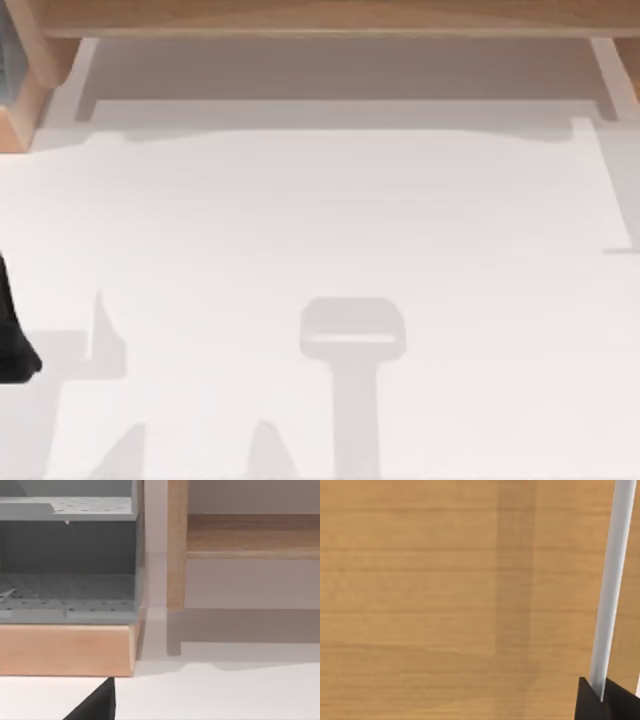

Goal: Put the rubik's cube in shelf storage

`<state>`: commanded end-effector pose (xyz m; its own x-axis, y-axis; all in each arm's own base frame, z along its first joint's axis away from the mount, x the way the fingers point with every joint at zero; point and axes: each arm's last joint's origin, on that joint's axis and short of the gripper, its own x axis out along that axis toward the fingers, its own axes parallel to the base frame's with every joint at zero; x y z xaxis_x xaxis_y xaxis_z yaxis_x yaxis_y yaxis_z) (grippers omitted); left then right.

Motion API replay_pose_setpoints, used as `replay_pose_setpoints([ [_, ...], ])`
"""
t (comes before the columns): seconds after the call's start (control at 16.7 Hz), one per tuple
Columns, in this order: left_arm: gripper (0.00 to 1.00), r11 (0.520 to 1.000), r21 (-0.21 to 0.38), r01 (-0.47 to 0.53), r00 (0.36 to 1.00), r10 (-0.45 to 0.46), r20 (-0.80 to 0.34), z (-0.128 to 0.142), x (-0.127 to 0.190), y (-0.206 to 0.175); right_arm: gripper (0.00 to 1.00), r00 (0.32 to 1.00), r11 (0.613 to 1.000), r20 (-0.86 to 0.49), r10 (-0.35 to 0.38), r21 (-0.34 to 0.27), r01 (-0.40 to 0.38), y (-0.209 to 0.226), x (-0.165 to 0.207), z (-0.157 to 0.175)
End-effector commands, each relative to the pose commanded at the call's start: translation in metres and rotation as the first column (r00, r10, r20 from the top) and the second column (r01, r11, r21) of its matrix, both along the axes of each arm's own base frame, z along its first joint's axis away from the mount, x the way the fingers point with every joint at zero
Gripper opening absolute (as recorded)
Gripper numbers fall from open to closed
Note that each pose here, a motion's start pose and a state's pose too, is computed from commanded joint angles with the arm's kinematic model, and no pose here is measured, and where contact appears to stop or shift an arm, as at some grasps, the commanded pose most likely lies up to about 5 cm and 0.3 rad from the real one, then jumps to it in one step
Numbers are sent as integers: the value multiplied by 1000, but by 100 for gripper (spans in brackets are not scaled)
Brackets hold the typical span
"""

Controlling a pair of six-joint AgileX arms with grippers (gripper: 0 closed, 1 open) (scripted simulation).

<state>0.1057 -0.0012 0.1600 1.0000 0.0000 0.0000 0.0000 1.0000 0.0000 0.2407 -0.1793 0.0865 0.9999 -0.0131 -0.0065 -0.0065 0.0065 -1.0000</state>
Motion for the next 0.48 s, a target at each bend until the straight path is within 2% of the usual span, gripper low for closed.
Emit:
replay_pose_setpoints([
  [0.06,100,1000,0,0,1000,0,0,0,0,0,0,1000,1000,0,0,0,0,0,0,0],
  [0.48,100,1000,0,0,1000,0,0,0,0,0,53,1000,1000,0,0,0,0,0,0,0],
])
